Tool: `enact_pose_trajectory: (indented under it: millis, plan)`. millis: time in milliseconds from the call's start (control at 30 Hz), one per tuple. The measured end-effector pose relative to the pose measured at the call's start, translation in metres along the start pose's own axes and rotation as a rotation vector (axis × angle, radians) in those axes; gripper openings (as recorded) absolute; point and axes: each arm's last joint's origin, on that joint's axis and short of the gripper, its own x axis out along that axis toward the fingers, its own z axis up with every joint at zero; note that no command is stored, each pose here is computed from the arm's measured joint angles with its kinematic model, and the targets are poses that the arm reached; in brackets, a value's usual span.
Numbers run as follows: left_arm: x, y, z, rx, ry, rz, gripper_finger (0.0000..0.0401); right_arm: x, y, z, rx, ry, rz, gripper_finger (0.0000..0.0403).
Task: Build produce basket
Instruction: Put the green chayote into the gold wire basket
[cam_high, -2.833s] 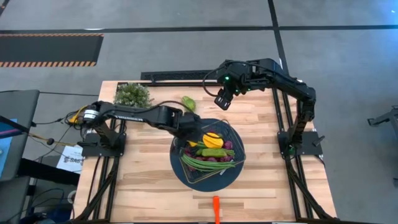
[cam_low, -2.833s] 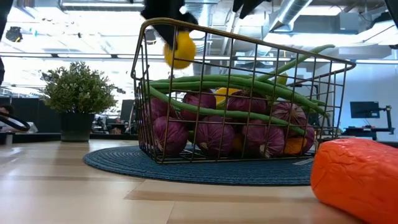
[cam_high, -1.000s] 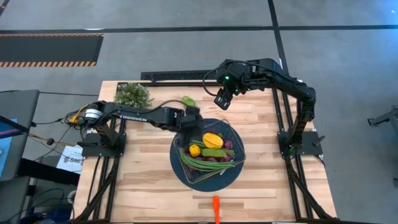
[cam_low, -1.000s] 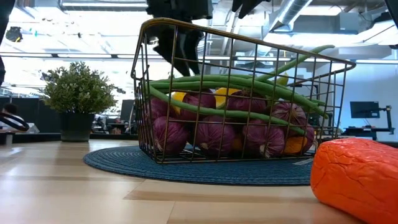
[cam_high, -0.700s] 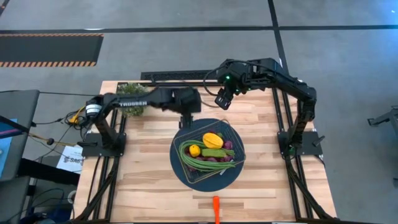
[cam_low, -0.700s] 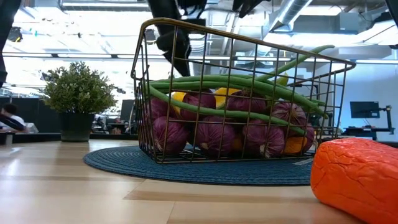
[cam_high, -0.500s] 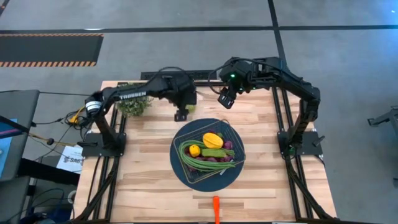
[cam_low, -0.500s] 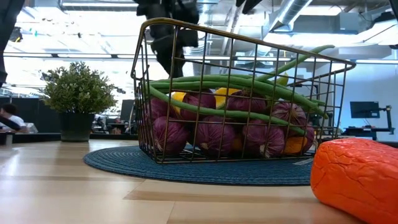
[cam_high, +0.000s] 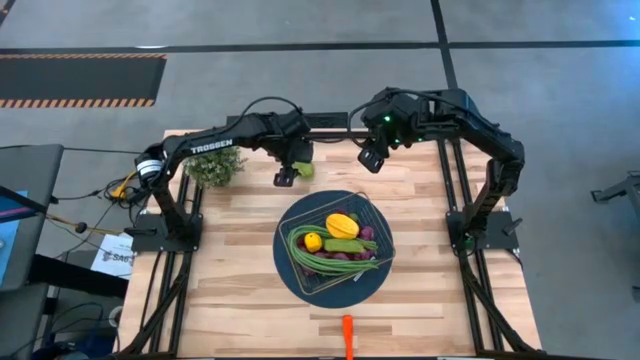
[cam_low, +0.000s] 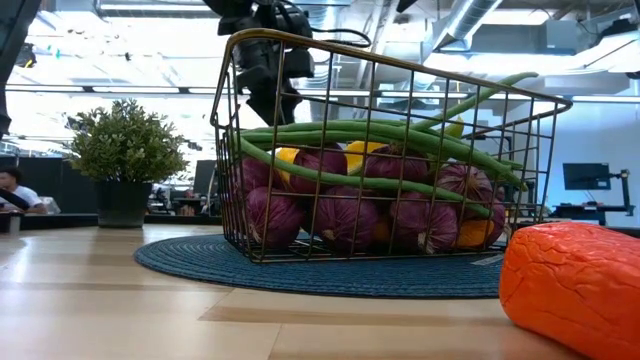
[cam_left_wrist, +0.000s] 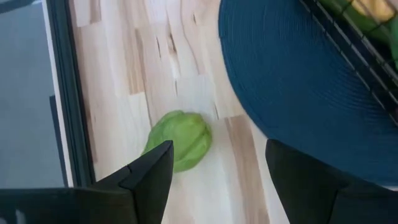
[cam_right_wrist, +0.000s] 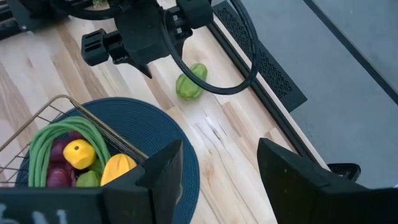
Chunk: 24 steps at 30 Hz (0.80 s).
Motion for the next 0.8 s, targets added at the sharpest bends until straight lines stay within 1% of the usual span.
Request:
enact_pose_trajectory:
  millis: [167, 367, 633, 800]
  plan:
    - [0.0, 0.001, 0.001, -0.025, -0.007, 0.004, 0.024, -0.002, -0.004, -0.005, -0.004, 0.043, -0.017, 0.0225]
    - [0.0, -0.001, 0.001, -0.049, -0.006, 0.001, 0.024, -0.013, -0.01, -0.008, 0.015, 0.017, -0.013, 0.0225]
    - [0.0, -0.001, 0.001, -0.057, -0.01, -0.016, 0.024, -0.051, -0.021, -0.02, 0.051, -0.067, 0.022, 0.0225]
    - [0.0, -0.002, 0.002, -0.021, -0.027, -0.031, 0.024, -0.069, -0.028, -0.027, 0.084, -0.107, 0.036, 0.0225]
